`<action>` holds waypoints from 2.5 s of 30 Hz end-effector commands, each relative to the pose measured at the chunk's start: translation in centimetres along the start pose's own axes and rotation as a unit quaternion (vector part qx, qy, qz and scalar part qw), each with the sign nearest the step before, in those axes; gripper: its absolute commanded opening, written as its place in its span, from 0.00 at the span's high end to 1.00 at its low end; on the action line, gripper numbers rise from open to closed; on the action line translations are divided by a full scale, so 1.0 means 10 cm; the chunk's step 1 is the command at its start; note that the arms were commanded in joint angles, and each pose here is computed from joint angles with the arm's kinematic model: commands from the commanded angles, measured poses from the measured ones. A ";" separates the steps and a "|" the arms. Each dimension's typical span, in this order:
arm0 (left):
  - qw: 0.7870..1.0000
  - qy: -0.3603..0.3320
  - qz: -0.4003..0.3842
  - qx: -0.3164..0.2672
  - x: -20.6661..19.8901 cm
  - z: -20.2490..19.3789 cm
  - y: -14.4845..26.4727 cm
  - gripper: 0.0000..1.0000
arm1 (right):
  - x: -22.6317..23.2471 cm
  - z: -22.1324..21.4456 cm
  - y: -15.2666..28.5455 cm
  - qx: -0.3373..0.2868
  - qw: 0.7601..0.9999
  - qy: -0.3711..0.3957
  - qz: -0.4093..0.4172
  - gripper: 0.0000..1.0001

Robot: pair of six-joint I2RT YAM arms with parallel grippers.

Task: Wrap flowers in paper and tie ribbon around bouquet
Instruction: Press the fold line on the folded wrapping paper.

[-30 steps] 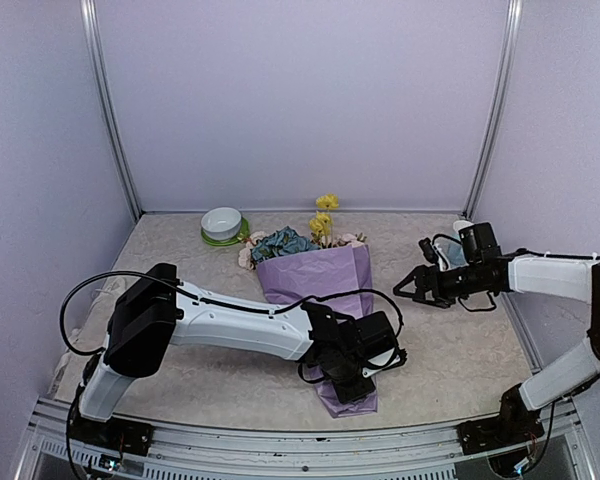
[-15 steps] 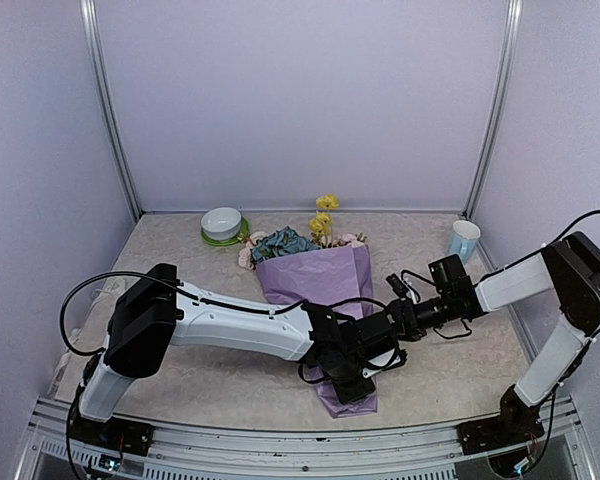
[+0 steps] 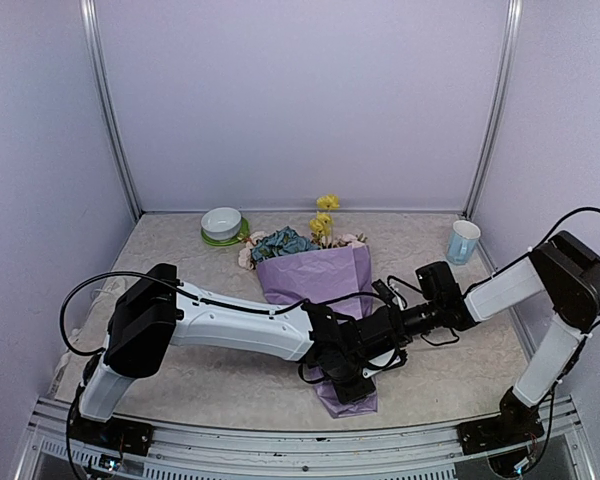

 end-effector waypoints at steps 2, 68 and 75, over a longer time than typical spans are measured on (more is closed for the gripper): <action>1.000 -0.007 0.002 0.008 -0.02 -0.02 -0.03 0.60 | -0.03 -0.14 -0.16 0.009 0.999 -0.034 0.000 0.14; 0.974 0.180 -0.089 -0.101 0.86 -0.47 0.74 0.75 | -0.03 -0.15 -0.09 0.001 0.998 -0.030 -0.049 1.00; 0.964 0.250 -0.056 -0.076 1.24 -0.69 0.53 0.76 | -0.05 -0.16 -0.09 0.005 0.998 -0.031 -0.057 1.00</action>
Point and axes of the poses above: each gripper's point midway between its finger pads, its own y axis back along the fingers, its own x axis along the line the jaws close on, z = x × y, the point moved 7 cm from there along y, back along the fingers, and after that the axes turned 8 degrees about y, right-handed, at the moved point
